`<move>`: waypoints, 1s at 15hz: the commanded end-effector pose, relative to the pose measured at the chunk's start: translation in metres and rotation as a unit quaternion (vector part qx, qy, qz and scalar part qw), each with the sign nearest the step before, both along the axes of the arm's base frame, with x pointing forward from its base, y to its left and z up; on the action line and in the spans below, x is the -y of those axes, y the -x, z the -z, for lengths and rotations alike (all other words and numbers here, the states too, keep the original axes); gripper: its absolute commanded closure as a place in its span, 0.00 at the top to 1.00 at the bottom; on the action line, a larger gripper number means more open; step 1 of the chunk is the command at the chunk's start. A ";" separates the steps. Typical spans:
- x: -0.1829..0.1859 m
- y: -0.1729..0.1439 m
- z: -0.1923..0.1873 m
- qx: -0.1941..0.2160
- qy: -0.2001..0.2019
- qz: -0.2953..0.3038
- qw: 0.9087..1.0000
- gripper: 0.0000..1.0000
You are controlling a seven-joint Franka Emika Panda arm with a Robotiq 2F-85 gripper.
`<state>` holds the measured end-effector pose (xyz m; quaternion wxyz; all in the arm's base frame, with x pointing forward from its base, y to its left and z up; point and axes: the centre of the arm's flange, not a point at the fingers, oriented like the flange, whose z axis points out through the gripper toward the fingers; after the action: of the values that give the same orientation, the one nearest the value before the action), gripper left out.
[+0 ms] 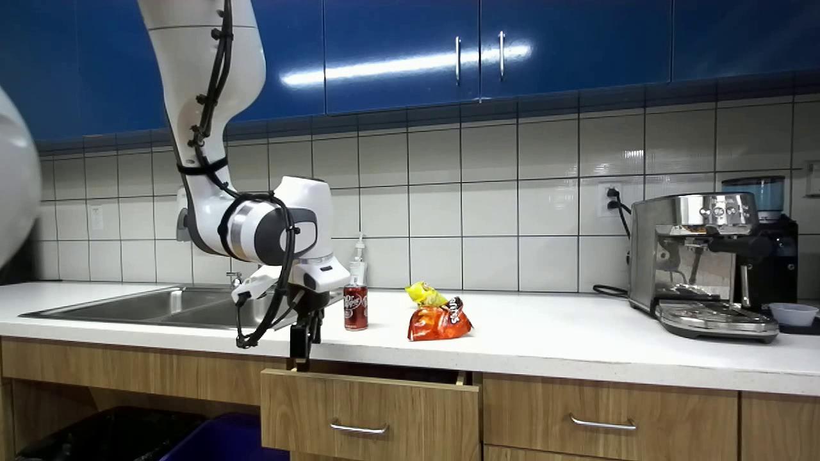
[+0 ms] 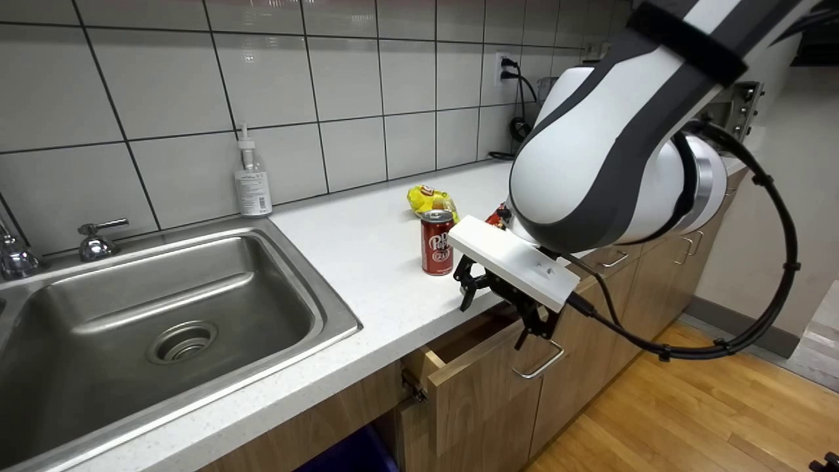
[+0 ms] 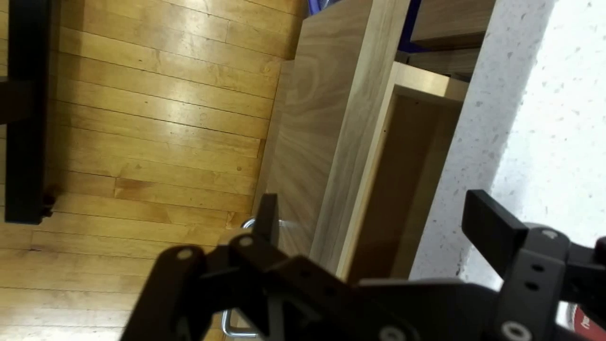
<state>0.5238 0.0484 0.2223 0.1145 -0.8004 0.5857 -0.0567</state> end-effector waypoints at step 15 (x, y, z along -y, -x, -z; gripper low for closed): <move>0.014 0.014 0.026 0.001 0.018 0.026 0.999 1.00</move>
<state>0.5106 0.0352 0.2050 0.1039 -0.7934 0.5967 -0.0609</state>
